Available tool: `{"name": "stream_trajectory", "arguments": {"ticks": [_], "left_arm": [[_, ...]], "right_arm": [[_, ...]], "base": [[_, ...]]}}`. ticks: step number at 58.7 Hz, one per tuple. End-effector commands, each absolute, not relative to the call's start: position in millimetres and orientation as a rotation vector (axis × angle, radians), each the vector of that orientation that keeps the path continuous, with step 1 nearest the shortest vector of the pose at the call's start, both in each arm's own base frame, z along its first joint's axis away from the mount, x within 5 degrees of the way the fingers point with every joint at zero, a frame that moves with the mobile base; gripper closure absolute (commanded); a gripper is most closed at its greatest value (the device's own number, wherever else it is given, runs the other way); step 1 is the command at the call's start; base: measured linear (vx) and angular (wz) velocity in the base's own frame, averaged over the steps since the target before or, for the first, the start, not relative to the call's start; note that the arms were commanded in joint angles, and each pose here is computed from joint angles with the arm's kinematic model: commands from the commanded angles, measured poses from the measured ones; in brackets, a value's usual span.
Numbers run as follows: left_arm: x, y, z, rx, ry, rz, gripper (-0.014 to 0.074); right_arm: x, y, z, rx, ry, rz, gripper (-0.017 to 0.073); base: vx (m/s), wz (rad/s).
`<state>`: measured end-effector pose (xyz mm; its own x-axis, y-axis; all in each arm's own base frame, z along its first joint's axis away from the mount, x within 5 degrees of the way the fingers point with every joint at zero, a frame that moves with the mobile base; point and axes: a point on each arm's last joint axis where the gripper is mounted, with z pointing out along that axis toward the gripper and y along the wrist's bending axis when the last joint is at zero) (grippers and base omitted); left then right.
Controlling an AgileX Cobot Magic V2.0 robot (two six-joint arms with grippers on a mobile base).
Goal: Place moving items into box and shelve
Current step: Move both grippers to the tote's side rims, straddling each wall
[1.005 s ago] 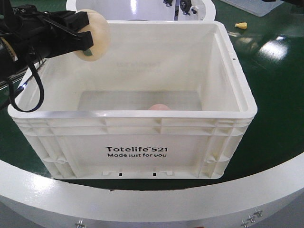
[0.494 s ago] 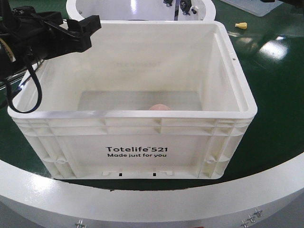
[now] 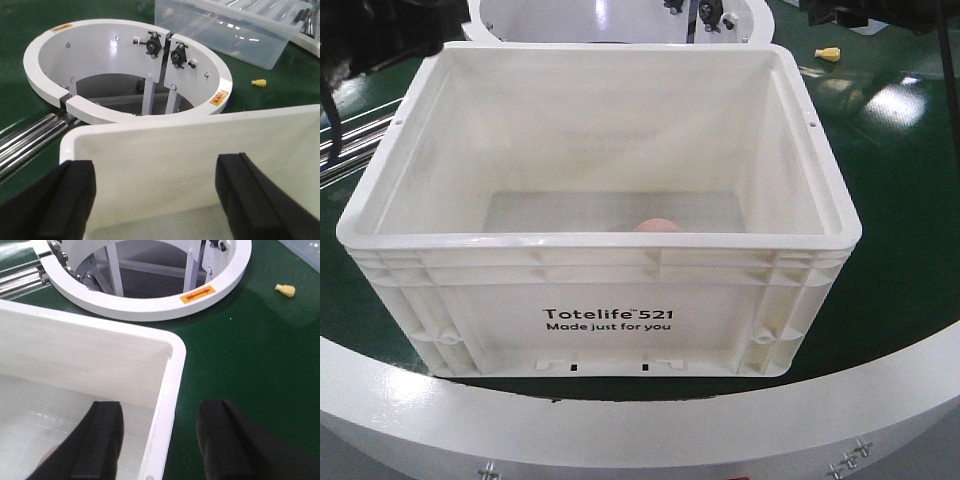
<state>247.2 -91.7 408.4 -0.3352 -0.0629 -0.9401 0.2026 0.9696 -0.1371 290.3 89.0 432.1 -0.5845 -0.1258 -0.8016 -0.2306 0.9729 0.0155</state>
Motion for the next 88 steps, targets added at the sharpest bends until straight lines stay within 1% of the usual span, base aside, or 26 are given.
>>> {"name": "stream_trajectory", "arguments": {"ticks": [1,8,15,20,30,34,40,54,61,64,70,74,81,88], "left_arm": [[240,-92,433,0.117,1.775,-0.305,0.0001],[239,-90,431,0.109,1.807,-0.288,0.0001],[239,-89,429,0.104,1.826,-0.278,0.0001],[239,-89,429,0.101,1.832,-0.273,0.0001],[239,-84,431,0.066,1.865,-0.253,0.0000],[239,-82,433,0.053,1.887,-0.234,0.0000],[240,-76,435,0.032,1.888,-0.209,0.0000],[243,-62,434,-0.039,1.971,-0.129,0.0000],[253,-64,441,-0.031,2.034,-0.094,0.0000],[256,-67,443,0.000,2.098,-0.087,0.0001],[270,-74,437,0.098,2.232,-0.037,0.0001],[276,-75,433,0.106,2.295,-0.002,0.0001],[280,-75,432,0.089,2.309,0.017,0.0001],[279,-75,434,0.040,2.289,-0.012,0.0001]], "right_arm": [[282,85,459,-0.242,2.059,0.156,0.0144],[281,84,457,-0.243,2.074,0.155,0.0155],[281,85,457,-0.239,2.082,0.162,0.0141],[280,85,457,-0.233,2.083,0.170,0.0107],[281,85,458,-0.157,2.082,0.216,0.0020],[282,86,456,-0.133,2.092,0.236,0.0002],[287,87,448,-0.100,2.138,0.245,0.0001],[296,89,424,-0.123,2.314,0.181,0.0003],[295,89,427,-0.120,2.317,0.177,0.0011],[295,88,430,-0.119,2.328,0.173,0.0013],[294,87,439,-0.114,2.375,0.156,0.0021],[293,87,445,-0.110,2.420,0.143,0.0029],[295,88,452,-0.105,2.468,0.137,0.0034],[296,92,453,-0.108,2.471,0.190,0.0034]], "base": [[0.00,0.00],[0.00,0.00],[0.00,0.00],[0.00,0.00],[0.00,0.00],[0.00,0.00],[0.00,0.00],[0.00,0.00],[0.00,0.00],[0.00,0.00],[0.00,0.00],[0.00,0.00],[0.00,0.00],[0.00,0.00]]}}
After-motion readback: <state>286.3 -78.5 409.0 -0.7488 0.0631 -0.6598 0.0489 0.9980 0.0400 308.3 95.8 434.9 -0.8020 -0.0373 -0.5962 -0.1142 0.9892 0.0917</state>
